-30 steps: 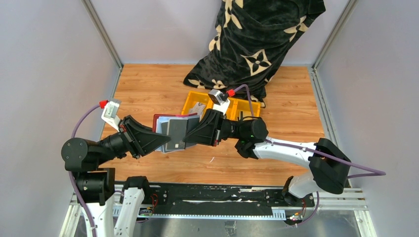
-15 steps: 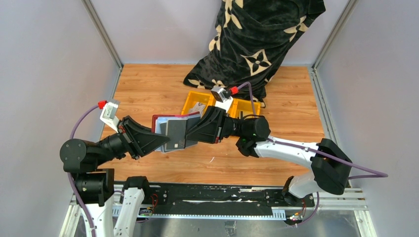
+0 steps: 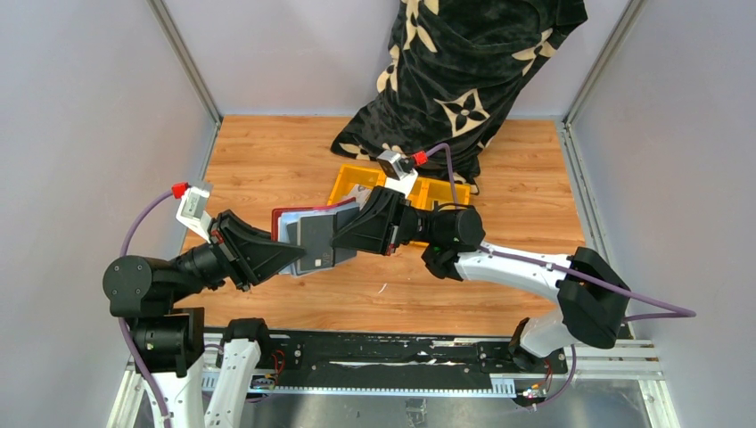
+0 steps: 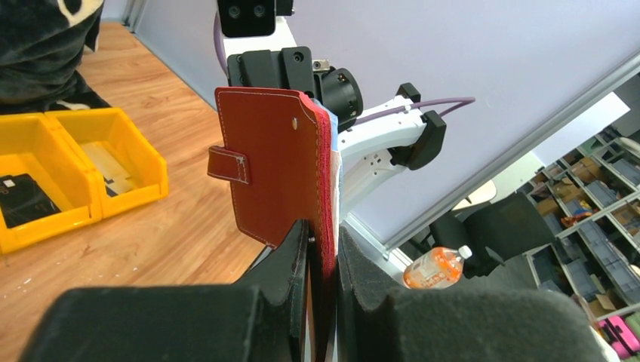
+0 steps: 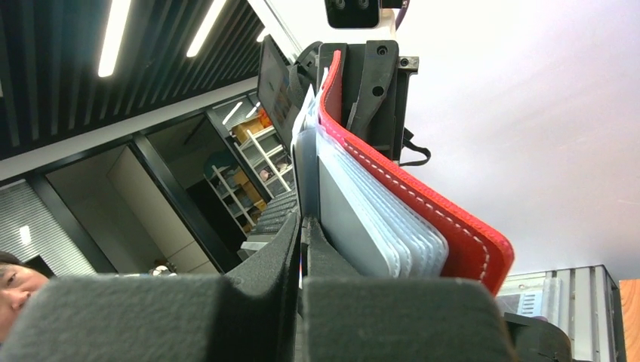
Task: Take the credit cards out of the card holder
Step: Remove the credit card from the card holder.
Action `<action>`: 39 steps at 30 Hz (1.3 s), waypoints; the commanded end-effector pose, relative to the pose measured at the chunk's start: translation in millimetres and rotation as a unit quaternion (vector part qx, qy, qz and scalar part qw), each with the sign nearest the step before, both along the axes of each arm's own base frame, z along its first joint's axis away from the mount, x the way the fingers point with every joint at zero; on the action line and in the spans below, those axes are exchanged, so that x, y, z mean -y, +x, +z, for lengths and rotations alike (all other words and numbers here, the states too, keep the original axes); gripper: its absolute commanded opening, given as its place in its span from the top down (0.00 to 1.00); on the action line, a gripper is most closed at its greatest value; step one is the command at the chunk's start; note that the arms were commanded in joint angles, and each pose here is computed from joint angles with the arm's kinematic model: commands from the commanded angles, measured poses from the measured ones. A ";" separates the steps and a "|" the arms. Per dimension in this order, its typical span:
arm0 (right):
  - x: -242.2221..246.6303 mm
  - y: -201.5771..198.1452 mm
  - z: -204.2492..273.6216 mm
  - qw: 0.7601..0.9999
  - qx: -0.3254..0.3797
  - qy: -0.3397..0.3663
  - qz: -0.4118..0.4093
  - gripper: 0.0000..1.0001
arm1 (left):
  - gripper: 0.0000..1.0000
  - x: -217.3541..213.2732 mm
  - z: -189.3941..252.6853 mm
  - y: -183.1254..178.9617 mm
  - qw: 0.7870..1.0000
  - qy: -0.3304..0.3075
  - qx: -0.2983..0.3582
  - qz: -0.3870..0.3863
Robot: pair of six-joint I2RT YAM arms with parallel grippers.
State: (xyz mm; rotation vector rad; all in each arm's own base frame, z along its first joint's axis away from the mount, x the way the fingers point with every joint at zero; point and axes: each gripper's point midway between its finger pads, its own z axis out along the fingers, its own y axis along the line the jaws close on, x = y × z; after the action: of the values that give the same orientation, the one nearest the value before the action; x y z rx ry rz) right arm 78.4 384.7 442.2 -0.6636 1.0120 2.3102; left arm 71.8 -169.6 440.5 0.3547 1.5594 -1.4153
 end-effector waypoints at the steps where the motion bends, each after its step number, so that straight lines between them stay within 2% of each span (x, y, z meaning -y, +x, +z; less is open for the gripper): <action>1: 18.5 -0.5 14.4 0.999 0.003 0.049 -0.009 1.00 | 0.86 1.2 6.5 -9.2 1.000 0.002 0.012 -0.007; 11: 24.3 2.3 12.0 0.998 -0.006 0.059 -0.022 1.00 | 0.82 1.1 12.5 -10.0 1.000 -0.004 0.016 -0.004; 17: 29.5 1.6 11.5 0.997 -0.006 0.063 -0.032 1.00 | 0.86 0.9 13.0 -8.4 1.000 -0.007 0.013 -0.002; 28: 28.8 -3.7 13.2 0.997 0.008 0.065 -0.027 1.00 | 0.87 0.9 14.2 -9.7 1.000 -0.011 0.014 0.000; 29: 26.7 -7.7 14.5 0.998 0.017 0.065 -0.020 0.97 | 0.87 0.8 13.4 -9.5 1.000 -0.010 0.013 0.000; 31: 22.9 -9.9 15.6 0.998 0.021 0.061 -0.016 0.83 | 0.86 0.7 11.2 -8.5 1.000 -0.009 0.012 0.000; 33: 18.2 -9.1 14.0 0.998 0.023 0.050 -0.017 0.73 | 0.86 0.5 10.1 -7.4 1.000 -0.010 0.011 0.001; 36: 11.1 -5.5 8.7 0.999 0.025 0.028 -0.025 0.68 | 0.84 0.5 8.8 -7.4 1.000 -0.007 0.012 0.002; 39: 4.2 -2.7 4.5 0.999 0.029 0.005 -0.030 0.68 | 0.84 0.7 7.5 -9.3 1.000 -0.003 0.016 0.001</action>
State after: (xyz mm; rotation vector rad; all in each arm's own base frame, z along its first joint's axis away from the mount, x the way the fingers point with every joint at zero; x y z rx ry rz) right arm 80.0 375.0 442.7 -0.6118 0.9775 2.2802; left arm 72.0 -169.2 445.2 0.3314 1.5555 -1.4207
